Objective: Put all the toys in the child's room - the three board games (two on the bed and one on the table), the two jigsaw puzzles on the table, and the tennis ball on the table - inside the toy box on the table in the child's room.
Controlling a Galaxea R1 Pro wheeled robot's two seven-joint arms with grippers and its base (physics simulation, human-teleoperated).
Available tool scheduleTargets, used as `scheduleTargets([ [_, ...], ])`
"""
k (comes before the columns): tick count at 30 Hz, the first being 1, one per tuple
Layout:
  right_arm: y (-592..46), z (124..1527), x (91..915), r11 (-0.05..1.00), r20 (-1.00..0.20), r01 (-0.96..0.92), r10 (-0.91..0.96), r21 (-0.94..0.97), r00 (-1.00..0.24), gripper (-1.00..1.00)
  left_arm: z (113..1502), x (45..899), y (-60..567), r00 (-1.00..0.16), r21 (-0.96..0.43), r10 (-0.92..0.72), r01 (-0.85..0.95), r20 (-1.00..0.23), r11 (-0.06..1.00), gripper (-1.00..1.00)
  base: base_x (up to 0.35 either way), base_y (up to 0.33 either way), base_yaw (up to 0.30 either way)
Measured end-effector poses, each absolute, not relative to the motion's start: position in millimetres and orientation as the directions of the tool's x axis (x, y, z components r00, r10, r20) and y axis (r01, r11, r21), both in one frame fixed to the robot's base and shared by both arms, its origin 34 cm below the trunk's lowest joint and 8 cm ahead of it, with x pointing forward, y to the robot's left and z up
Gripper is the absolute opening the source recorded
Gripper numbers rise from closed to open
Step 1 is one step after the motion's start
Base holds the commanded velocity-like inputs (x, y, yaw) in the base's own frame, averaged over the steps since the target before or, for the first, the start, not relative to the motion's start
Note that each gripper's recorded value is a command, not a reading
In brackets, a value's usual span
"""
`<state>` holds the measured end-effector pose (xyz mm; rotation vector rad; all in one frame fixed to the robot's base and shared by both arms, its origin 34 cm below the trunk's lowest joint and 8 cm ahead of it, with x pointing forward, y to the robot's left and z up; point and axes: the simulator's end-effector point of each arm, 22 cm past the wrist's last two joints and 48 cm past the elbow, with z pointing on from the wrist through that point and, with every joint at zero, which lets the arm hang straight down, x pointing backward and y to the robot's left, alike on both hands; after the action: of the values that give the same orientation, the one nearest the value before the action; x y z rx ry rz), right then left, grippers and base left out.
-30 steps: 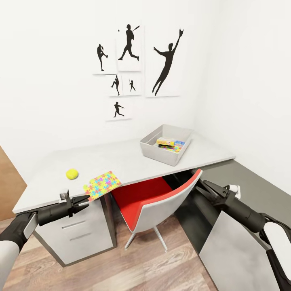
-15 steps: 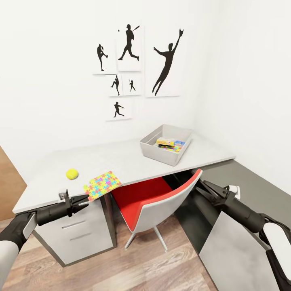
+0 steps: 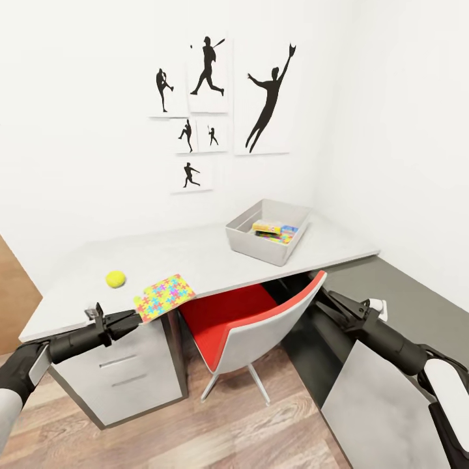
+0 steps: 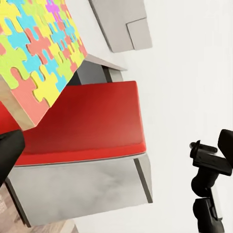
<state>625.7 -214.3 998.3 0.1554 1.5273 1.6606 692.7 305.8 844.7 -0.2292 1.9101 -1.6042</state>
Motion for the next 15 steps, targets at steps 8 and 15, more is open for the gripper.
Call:
scheduleTargets([
  [8,-214.3,993.6,626.1,0.115,-0.439,-0.487,0.641,0.866,-0.629,1.0,845.1,693.0,315.5,-0.778,-0.934,-0.52,0.258,-0.353,0.248,1.0,0.0,0.0,0.0],
  [15,-214.5,981.0,625.5,0.116,-0.439,-0.486,0.642,0.866,-0.628,1.0,833.7,692.4,317.9,-0.774,-0.934,-0.526,0.258,-0.352,0.246,1.0,0.0,0.0,0.0],
])
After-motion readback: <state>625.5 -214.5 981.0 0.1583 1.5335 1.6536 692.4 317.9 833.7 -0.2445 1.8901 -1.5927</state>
